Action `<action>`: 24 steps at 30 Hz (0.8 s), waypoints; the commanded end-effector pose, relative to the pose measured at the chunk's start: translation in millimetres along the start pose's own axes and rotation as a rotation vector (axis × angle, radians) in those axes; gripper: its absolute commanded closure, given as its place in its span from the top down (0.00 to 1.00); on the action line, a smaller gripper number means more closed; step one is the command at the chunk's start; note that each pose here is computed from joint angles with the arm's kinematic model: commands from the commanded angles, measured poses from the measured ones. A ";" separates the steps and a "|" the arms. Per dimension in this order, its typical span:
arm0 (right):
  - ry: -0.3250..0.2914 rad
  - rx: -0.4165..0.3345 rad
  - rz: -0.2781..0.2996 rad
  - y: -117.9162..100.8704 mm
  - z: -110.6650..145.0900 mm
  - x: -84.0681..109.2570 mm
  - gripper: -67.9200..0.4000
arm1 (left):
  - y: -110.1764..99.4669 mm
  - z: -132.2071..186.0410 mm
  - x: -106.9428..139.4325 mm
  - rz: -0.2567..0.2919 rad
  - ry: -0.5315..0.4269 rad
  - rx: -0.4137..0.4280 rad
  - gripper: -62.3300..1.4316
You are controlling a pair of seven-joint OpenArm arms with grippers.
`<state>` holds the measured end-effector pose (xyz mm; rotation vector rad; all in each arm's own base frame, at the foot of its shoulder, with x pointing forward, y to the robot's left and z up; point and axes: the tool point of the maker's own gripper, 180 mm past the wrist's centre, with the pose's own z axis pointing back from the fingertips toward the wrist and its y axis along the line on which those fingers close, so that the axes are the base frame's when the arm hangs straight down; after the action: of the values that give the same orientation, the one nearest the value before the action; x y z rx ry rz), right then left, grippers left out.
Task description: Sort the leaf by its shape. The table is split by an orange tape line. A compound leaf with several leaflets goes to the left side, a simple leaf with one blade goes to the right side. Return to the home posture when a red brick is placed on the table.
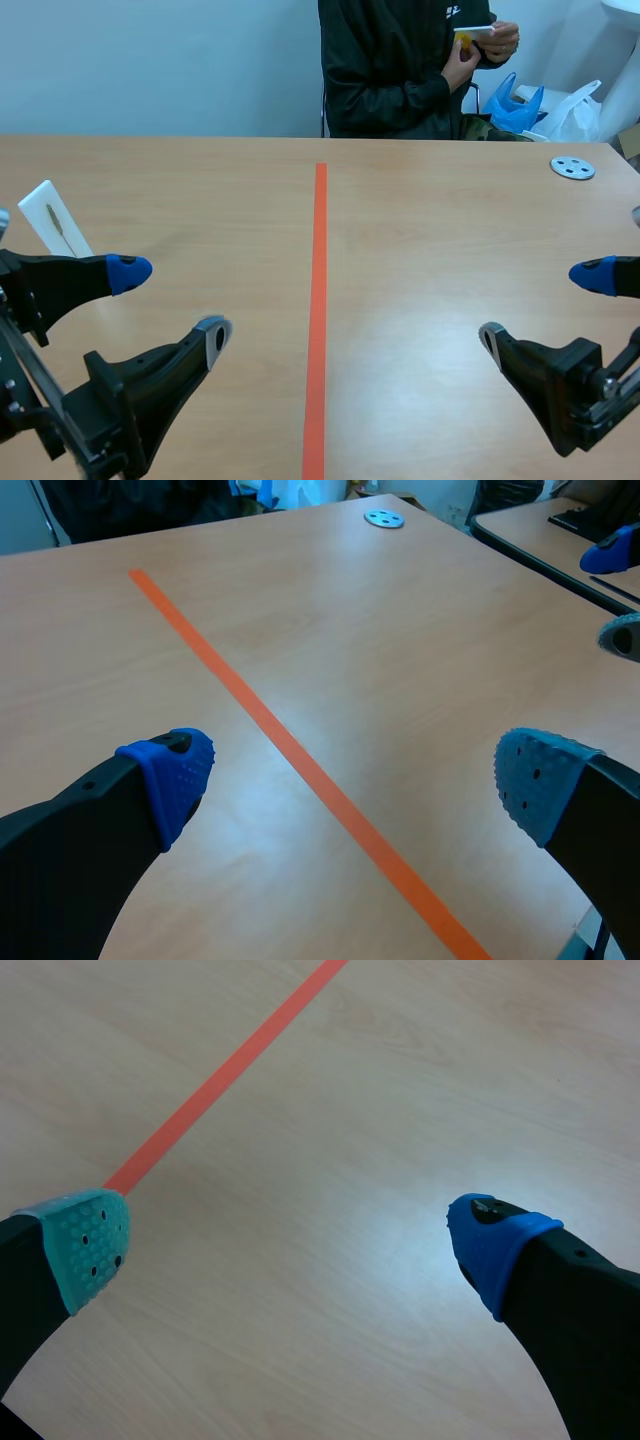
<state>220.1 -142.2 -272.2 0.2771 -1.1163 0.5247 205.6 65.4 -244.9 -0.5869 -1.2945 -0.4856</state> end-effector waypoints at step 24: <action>-0.036 -0.010 0.007 -5.2 0.8 9.4 1.00 | -1.2 -0.6 4.3 0.008 -0.020 -0.004 0.97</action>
<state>220.6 -141.9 -271.0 0.2793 -1.1237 0.5241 205.8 65.4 -244.8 -0.5866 -1.2949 -0.4860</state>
